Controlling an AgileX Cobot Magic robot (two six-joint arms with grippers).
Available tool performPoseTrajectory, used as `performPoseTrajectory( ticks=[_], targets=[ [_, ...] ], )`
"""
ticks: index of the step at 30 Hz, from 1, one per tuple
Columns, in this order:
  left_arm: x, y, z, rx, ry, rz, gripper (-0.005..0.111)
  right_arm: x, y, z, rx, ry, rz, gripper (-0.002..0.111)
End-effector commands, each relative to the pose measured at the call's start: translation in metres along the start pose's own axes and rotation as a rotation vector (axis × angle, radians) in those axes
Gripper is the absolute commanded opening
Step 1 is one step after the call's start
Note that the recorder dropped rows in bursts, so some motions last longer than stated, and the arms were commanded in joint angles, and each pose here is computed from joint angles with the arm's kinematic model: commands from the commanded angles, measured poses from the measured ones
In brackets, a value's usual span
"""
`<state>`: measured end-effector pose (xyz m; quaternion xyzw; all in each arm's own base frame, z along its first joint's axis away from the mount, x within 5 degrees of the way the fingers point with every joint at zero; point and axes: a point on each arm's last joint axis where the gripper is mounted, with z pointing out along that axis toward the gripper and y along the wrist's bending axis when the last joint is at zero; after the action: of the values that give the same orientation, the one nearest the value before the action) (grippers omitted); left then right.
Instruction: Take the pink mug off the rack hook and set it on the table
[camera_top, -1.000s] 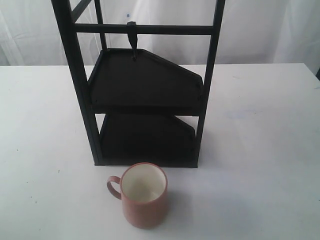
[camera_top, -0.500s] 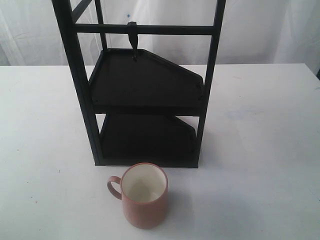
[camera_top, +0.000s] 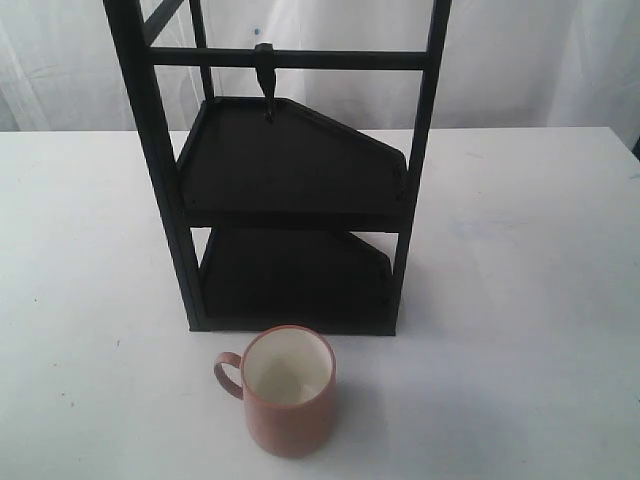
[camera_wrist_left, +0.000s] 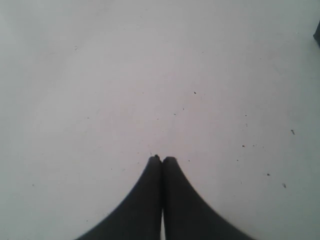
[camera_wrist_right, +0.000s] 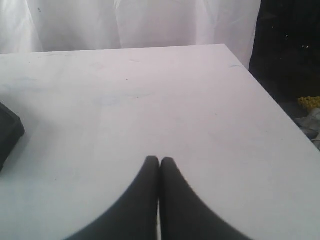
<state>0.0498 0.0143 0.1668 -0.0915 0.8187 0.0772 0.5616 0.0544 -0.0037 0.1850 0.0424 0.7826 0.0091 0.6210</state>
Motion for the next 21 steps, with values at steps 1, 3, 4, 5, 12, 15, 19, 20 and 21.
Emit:
performPoseTrajectory(
  ticks=[1,3,4,5,12,15,19,20,21],
  targets=[
    [0.0006,0.0001,0.0001,0.0,-0.003,0.007,0.0,-0.0004,-0.0005,-0.0003,0.007,-0.011,-0.004,0.0],
    [0.0006,0.0001,0.0001,0.0,-0.003,0.007,0.0,-0.0004,-0.0005,-0.0003,0.007,-0.011,-0.004,0.0],
    [0.0006,0.0001,0.0001,0.0,-0.003,0.007,0.0,-0.0004,-0.0005,-0.0003,0.007,-0.011,-0.004,0.0],
    [0.0006,0.0001,0.0001,0.0,-0.003,0.007,0.0,-0.0002,-0.0005,-0.0003,0.007,-0.009,-0.004,0.0],
    [0.0006,-0.0003,0.0001,0.006,-0.003,0.009,0.0,-0.0002,-0.0005,-0.0003,0.007,-0.009,-0.004,0.0],
    [0.0005,-0.0005,0.0001,0.01,-0.003,0.011,0.0,-0.0002,-0.0005,-0.0003,0.007,-0.009,-0.004,0.0],
    [0.0005,-0.0005,0.0001,0.01,-0.003,0.011,0.0,-0.0002,-0.0005,-0.0003,0.007,-0.009,-0.004,0.0],
    [0.0005,-0.0005,0.0001,0.01,-0.003,0.011,0.0,-0.0002,-0.0005,-0.0003,0.007,-0.009,-0.004,0.0],
    [0.0005,-0.0005,0.0001,0.01,-0.003,0.011,0.0,-0.0002,-0.0005,-0.0003,0.007,-0.009,-0.004,0.0]
  ],
)
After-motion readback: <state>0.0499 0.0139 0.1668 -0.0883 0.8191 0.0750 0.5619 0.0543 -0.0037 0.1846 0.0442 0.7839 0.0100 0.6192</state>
